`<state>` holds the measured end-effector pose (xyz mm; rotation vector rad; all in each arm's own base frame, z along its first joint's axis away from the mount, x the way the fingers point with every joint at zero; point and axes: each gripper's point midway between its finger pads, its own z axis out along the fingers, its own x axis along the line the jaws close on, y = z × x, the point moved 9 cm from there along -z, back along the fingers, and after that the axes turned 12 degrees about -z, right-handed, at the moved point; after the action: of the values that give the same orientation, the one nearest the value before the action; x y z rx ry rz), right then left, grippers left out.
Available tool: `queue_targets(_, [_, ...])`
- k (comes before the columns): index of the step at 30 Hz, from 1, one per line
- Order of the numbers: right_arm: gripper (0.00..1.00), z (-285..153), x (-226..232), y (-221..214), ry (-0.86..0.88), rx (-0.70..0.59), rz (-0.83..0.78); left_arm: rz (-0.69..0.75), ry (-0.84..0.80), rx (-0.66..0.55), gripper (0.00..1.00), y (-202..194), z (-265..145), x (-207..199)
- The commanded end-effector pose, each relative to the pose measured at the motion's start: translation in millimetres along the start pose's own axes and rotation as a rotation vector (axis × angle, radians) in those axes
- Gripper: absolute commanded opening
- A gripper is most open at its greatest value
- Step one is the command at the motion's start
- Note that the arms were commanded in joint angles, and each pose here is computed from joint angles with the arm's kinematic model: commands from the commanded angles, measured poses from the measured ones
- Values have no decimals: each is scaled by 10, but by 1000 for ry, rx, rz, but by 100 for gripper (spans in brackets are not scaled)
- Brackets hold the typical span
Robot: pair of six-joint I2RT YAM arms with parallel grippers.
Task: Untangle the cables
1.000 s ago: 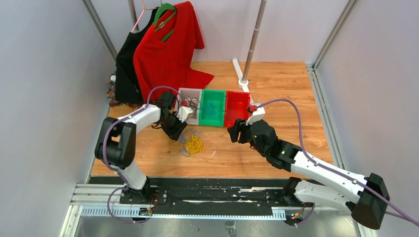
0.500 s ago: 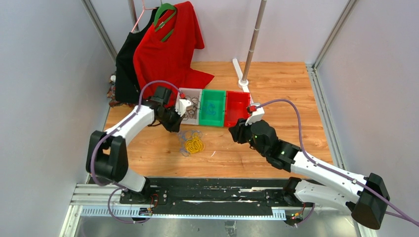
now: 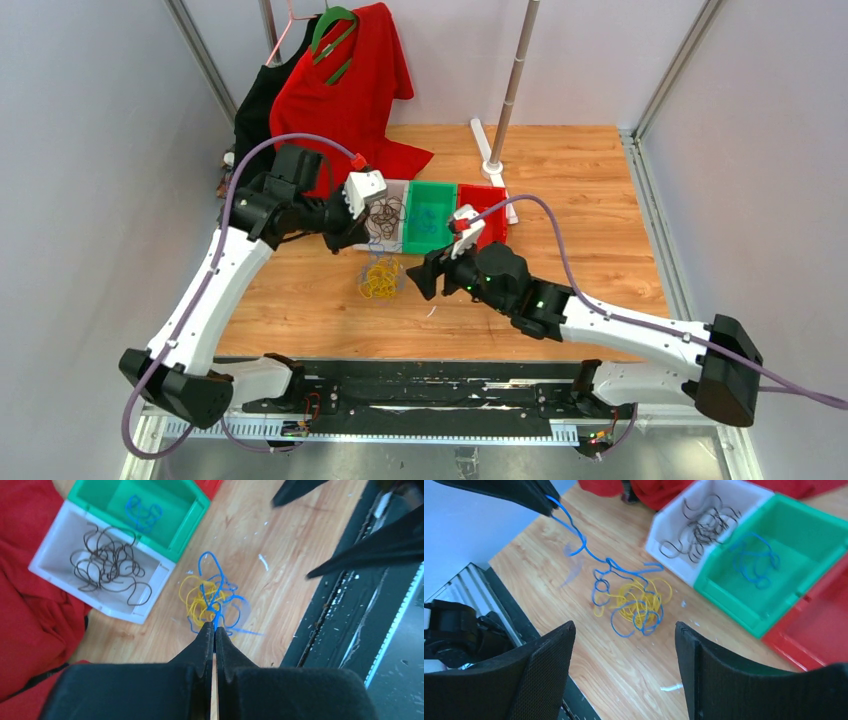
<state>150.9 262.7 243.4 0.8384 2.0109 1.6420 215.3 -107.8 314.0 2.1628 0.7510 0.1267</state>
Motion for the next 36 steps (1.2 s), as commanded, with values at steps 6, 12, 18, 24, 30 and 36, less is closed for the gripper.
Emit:
queue_targets(6, [73, 232, 453, 498, 91, -182, -85, 90, -102, -56, 1, 142, -460, -494])
queue_targets(12, [73, 325, 571, 555, 112, -209, -82, 107, -132, -92, 1, 207, -597, -636])
queue_targets(18, [71, 508, 588, 447, 75, -188, -108, 137, -173, -157, 1, 375, -821, -796])
queue_targets(24, [48, 635, 624, 318, 75, -149, -102, 143, -205, -222, 1, 498, -987, -911])
queue_targets(30, [38, 716, 606, 37, 62, -93, -72, 154, -222, -297, 1, 683, -1170, -1006])
queue_targets(36, [32, 742, 552, -413, 40, -4, -8, 217, -160, -397, 0, 960, -1416, -1036])
